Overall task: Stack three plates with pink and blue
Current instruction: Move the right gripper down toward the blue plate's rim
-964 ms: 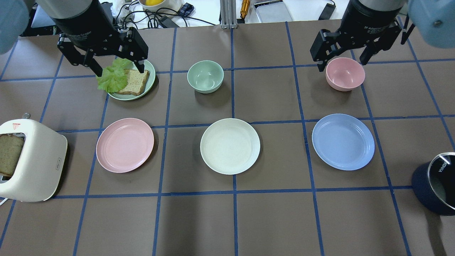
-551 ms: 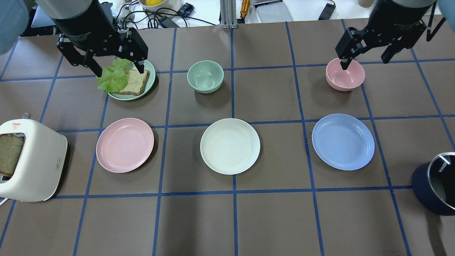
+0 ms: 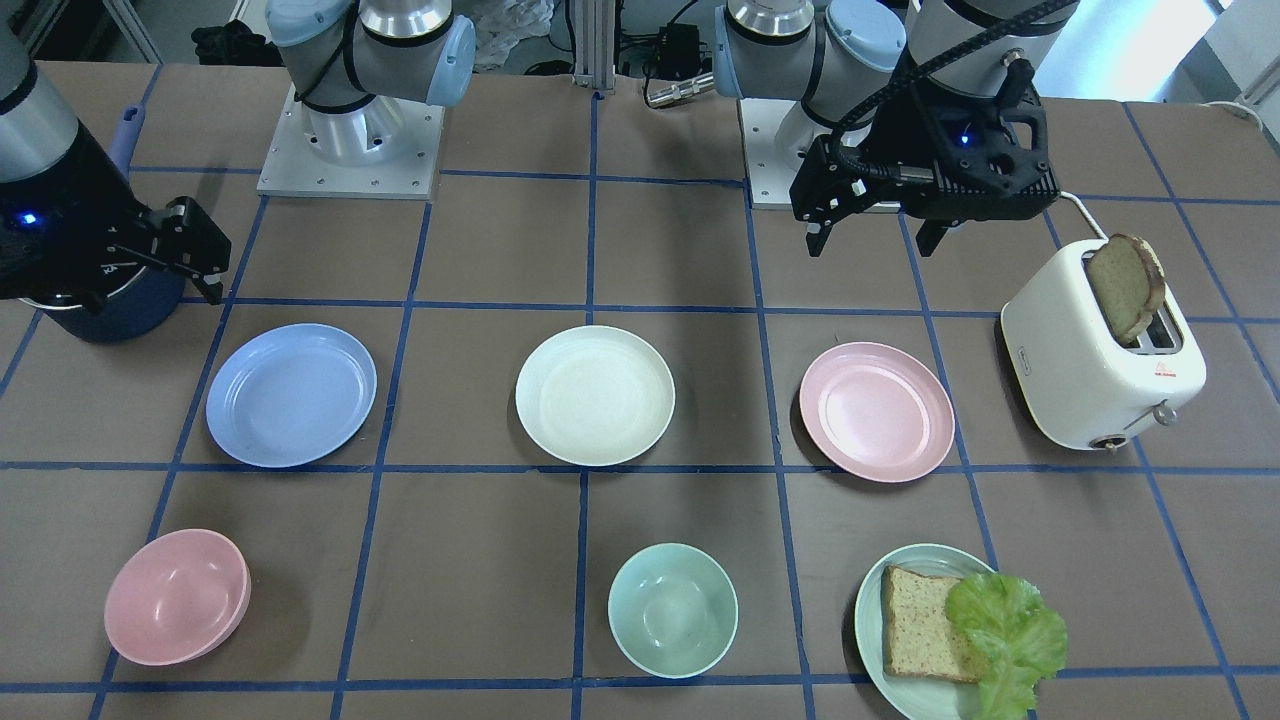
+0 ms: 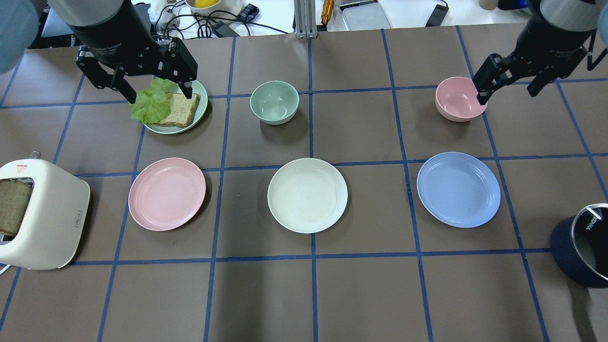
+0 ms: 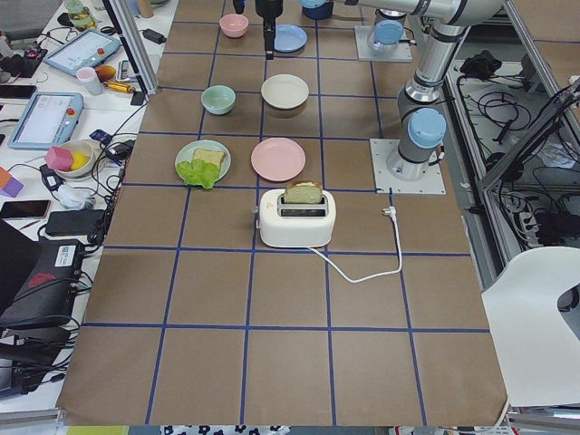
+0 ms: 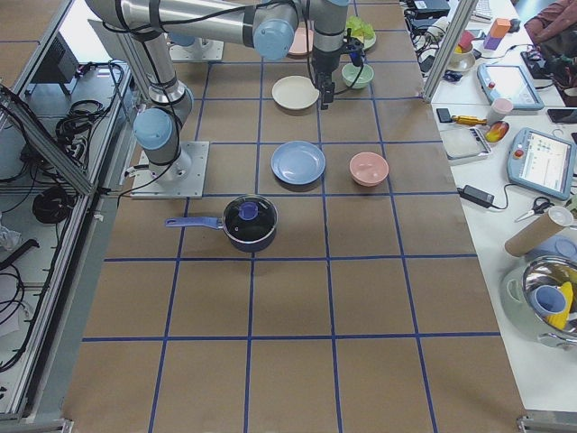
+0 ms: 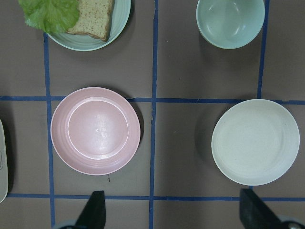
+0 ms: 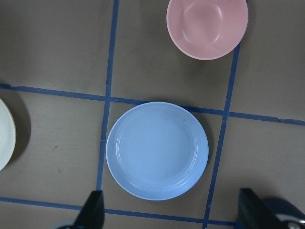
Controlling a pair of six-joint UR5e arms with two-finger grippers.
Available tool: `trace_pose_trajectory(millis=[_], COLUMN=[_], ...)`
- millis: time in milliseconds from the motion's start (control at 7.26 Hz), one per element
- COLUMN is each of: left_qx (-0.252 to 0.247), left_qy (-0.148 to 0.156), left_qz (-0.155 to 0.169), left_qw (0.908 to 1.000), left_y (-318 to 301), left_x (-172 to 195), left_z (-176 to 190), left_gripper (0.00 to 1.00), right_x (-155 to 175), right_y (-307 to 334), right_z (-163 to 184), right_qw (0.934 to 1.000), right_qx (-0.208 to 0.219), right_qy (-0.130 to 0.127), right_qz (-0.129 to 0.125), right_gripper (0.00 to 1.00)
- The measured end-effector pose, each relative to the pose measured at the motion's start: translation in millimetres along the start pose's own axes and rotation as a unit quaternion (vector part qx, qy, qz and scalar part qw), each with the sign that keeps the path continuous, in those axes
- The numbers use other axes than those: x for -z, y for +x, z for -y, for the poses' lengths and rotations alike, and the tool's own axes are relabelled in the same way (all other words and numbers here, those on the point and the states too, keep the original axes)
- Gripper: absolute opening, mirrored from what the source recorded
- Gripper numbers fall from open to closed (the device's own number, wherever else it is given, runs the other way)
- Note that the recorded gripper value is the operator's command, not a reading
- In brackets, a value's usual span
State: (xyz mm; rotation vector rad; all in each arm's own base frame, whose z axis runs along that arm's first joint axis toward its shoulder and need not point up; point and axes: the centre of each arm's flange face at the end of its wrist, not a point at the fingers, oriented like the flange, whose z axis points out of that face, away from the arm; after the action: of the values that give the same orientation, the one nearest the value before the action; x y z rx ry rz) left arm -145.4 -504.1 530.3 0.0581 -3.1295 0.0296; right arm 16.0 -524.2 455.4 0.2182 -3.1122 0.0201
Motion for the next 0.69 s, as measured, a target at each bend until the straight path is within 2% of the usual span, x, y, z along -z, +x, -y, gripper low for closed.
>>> trace_pose_trajectory(millis=[413, 689], left_qx=[0.000, -0.001], left_qy=[0.000, 0.000], left_qz=[0.001, 0.001], left_qw=[1.0000, 1.0000], left_y=[-0.3, -1.1], left_x=[-0.3, 0.0], left_z=[-1.3, -1.1], left_gripper=[1.00, 1.00], right_x=[-69.6, -98.5], right_y=[22.2, 31.5], right_z=[-10.7, -17.6], right_qw=[0.9996, 0.9995], right_qx=[0.003, 0.003], right_qy=[0.025, 0.029], right_qz=[-0.012, -0.014], right_gripper=[1.00, 1.00])
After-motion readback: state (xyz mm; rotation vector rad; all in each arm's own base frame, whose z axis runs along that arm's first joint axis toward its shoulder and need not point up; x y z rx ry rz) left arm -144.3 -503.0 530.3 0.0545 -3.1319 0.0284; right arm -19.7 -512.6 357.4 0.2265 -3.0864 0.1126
